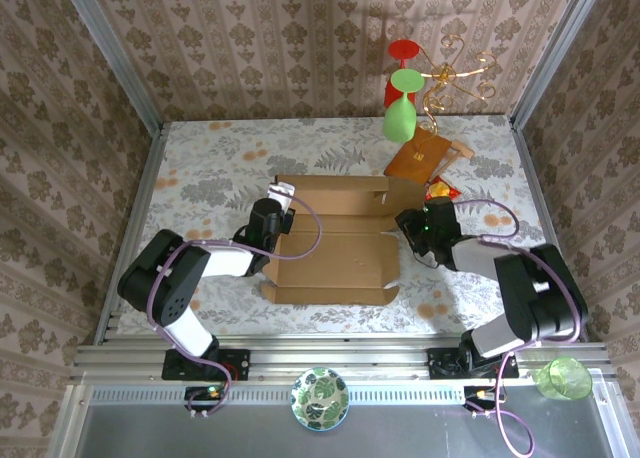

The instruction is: Fold the paper box

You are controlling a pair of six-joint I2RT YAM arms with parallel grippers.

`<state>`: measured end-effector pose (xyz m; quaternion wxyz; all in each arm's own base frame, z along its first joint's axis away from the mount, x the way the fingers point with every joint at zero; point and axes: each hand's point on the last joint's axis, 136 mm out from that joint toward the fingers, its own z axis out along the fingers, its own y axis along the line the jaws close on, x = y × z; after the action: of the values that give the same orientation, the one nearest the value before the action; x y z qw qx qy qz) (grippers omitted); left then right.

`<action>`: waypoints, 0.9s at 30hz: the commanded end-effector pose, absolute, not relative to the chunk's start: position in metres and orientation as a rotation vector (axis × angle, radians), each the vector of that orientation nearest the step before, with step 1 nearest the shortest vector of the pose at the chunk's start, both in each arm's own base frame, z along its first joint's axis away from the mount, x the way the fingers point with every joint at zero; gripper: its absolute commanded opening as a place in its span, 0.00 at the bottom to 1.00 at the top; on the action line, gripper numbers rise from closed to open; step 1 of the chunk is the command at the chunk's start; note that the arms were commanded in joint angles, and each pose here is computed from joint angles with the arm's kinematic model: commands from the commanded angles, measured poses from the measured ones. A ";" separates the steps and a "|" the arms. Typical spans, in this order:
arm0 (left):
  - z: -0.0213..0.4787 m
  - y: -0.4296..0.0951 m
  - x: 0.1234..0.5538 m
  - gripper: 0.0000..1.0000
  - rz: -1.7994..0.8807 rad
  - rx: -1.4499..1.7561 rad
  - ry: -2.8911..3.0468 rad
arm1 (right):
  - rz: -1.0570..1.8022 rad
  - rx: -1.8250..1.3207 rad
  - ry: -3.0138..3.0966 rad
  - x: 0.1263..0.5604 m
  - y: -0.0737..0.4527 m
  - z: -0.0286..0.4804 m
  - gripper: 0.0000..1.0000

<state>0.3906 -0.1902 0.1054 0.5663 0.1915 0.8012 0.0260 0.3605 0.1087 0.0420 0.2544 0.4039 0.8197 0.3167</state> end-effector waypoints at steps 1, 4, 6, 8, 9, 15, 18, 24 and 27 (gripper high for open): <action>0.104 -0.195 0.394 0.00 0.077 0.502 1.892 | 0.878 1.022 2.148 0.388 0.114 0.055 0.49; 0.104 -0.197 0.396 0.00 0.074 0.503 1.896 | 0.925 1.014 2.127 0.399 0.121 0.056 0.48; 0.104 -0.198 0.396 0.00 0.065 0.504 1.898 | 0.960 0.992 2.123 0.404 0.129 0.064 0.45; 0.103 -0.200 0.396 0.00 0.062 0.506 1.900 | 0.976 0.960 2.126 0.407 0.138 0.075 0.43; 0.103 -0.200 0.396 0.00 0.060 0.503 1.900 | 0.982 0.951 2.127 0.406 0.141 0.079 0.43; 0.102 -0.200 0.397 0.00 0.052 0.489 1.903 | 0.975 0.957 2.177 0.396 0.151 0.070 0.37; 0.101 -0.200 0.396 0.00 0.050 0.488 1.905 | 0.965 0.975 2.200 0.393 0.153 0.058 0.34; 0.101 -0.199 0.394 0.00 0.049 0.488 1.906 | 0.968 0.945 2.249 0.398 0.171 0.048 0.31; 0.103 -0.198 0.394 0.00 0.052 0.486 1.905 | 0.955 0.935 2.275 0.399 0.179 0.046 0.31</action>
<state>0.3967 -0.1921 0.1071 0.5630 0.1896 0.8040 0.0271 0.4000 0.1674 0.0521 0.2628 0.3504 0.8249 0.3573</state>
